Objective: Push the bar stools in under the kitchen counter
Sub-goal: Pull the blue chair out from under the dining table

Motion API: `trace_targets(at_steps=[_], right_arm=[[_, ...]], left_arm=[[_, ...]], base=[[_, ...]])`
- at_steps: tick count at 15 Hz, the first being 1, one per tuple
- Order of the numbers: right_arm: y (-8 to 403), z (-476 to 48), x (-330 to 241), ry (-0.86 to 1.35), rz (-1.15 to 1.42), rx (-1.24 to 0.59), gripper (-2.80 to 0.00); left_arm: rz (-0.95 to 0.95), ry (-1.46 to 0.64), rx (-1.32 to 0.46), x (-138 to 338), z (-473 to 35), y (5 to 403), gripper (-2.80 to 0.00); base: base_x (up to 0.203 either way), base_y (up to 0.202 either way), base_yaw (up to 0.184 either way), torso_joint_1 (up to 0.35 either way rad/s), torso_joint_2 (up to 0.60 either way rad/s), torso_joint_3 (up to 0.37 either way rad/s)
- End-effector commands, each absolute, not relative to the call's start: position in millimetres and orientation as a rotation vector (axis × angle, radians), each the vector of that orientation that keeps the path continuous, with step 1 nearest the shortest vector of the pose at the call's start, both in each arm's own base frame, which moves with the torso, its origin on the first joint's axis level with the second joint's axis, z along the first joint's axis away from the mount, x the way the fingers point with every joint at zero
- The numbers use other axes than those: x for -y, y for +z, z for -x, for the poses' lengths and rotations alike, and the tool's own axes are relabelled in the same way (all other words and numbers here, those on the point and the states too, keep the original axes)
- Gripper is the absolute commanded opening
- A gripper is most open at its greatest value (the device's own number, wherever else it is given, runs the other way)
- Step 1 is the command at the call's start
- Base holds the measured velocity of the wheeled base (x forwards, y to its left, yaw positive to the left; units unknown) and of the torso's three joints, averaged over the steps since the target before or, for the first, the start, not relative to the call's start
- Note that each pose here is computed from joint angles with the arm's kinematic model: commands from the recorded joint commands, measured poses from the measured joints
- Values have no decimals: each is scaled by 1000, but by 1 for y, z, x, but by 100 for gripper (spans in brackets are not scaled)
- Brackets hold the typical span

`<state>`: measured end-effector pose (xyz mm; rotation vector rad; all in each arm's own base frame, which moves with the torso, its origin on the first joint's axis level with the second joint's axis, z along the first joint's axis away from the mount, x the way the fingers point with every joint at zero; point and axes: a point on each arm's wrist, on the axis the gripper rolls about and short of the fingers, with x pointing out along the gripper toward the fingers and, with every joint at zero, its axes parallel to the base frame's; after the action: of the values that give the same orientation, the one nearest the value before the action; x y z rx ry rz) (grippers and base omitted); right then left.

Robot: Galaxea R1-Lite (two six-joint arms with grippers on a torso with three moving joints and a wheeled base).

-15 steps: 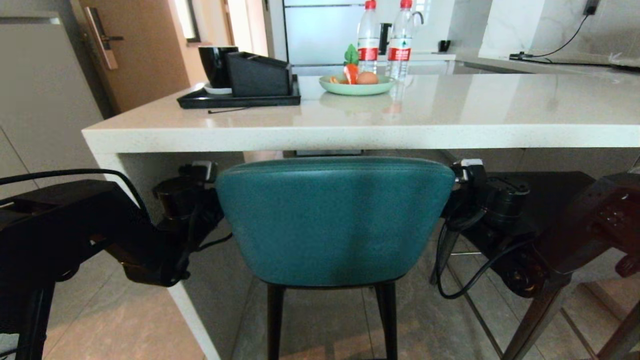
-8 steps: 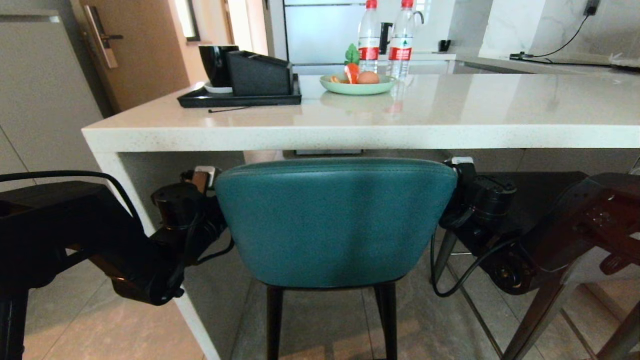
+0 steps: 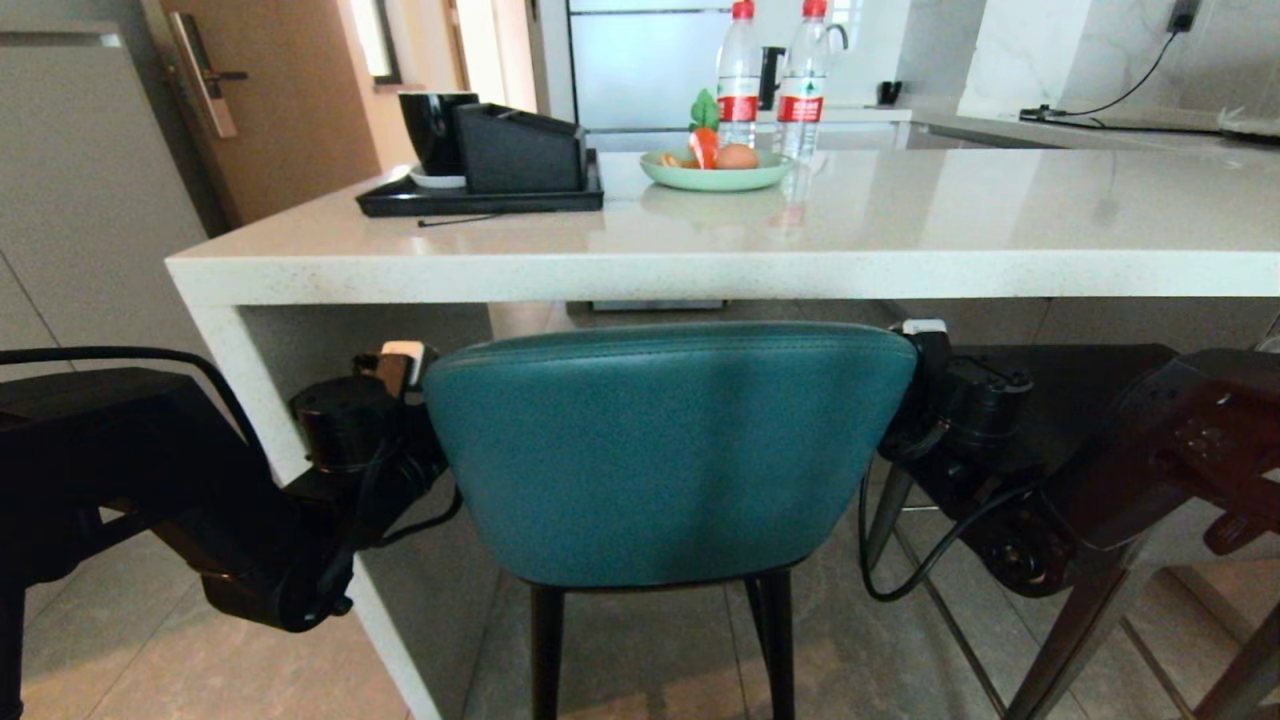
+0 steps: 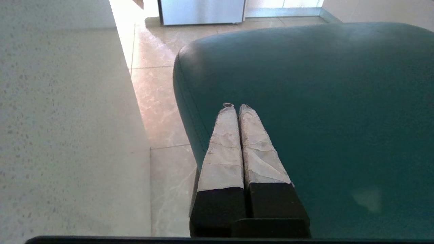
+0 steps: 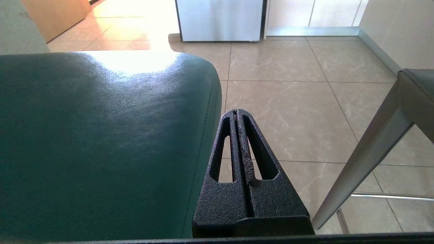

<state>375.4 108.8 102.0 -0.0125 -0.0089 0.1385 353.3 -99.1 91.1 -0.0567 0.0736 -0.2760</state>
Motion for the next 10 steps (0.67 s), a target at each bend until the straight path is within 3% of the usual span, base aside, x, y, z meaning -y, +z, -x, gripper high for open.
trace_targets(at_steps=[1,3,10], right_arm=[[105,-374,-109,139,11,21,-280],[105,-374,-109,138,11,22,-280],[108,-373,-108,138,10,27,-280]], left_arm=[[51,-276,-78,97,-349,91,-280],[35,-282,-75,98,-348,92,-280],[35,-276,-62,99,-352,94,-280]], base=[[0,0,0,0,0,0],[-97,0,6,11,2,1],[-194,0,-2,0,1,3]])
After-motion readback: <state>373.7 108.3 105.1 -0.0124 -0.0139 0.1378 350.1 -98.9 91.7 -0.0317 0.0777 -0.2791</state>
